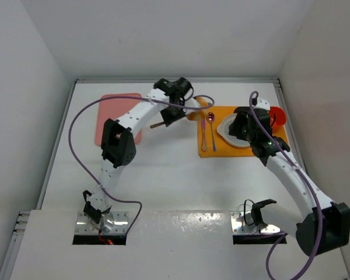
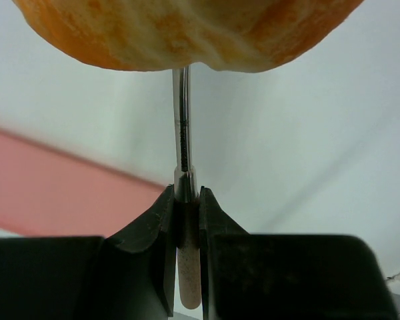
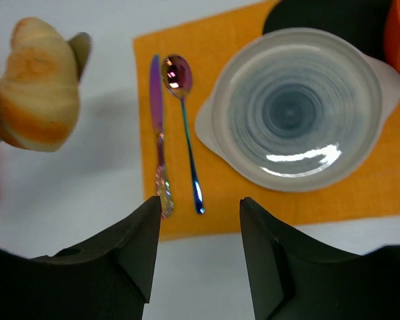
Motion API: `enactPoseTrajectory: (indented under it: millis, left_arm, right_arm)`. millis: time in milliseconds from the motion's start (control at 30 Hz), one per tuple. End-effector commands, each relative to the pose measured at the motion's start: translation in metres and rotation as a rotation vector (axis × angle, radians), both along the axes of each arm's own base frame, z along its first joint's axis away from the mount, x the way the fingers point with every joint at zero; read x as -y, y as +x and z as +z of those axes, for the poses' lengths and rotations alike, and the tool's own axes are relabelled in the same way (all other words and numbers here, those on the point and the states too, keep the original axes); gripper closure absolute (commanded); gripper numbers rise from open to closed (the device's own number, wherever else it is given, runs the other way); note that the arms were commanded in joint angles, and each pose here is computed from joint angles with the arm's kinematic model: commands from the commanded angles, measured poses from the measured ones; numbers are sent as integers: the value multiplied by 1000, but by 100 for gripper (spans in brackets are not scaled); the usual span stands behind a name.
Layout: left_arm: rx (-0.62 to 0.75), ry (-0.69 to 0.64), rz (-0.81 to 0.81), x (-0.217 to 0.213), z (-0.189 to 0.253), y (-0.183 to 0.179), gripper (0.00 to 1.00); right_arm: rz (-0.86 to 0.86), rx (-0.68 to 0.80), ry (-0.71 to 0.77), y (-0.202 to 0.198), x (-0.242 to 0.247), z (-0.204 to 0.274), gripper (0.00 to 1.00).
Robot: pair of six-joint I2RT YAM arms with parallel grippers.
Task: Place the bread
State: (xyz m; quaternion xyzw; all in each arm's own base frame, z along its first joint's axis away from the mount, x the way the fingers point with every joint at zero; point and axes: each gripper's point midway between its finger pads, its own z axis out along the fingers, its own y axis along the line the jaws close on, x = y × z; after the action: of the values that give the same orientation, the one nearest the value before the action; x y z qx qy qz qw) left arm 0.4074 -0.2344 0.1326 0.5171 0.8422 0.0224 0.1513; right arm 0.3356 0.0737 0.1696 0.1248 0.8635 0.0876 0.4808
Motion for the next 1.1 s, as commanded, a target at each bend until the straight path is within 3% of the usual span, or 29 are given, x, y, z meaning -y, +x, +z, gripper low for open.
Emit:
enactPoseTrajectory:
  millis: [0,200,500,800,1067]
  left_arm:
    - [32,-13,-97,45,9,-14,100]
    - [-51,-53,-103,87,-27,-32,100]
    - [76,-108,-126,139,-28,-30,100]
    - [205,-88,-68,161,-47,-4,100]
    - [304,-91,-70,176,-44,12,100]
  right_arm:
    - [32,-74,-36,-29,11,-15,51]
    - [18,-102,4,-55,26,-33,51]
    - [-30,-115,67,-68,47,-51,49]
    - [-29,-137,201,-57,48,-64,49]
    - [-40,-183,220,-65,46,-67,49]
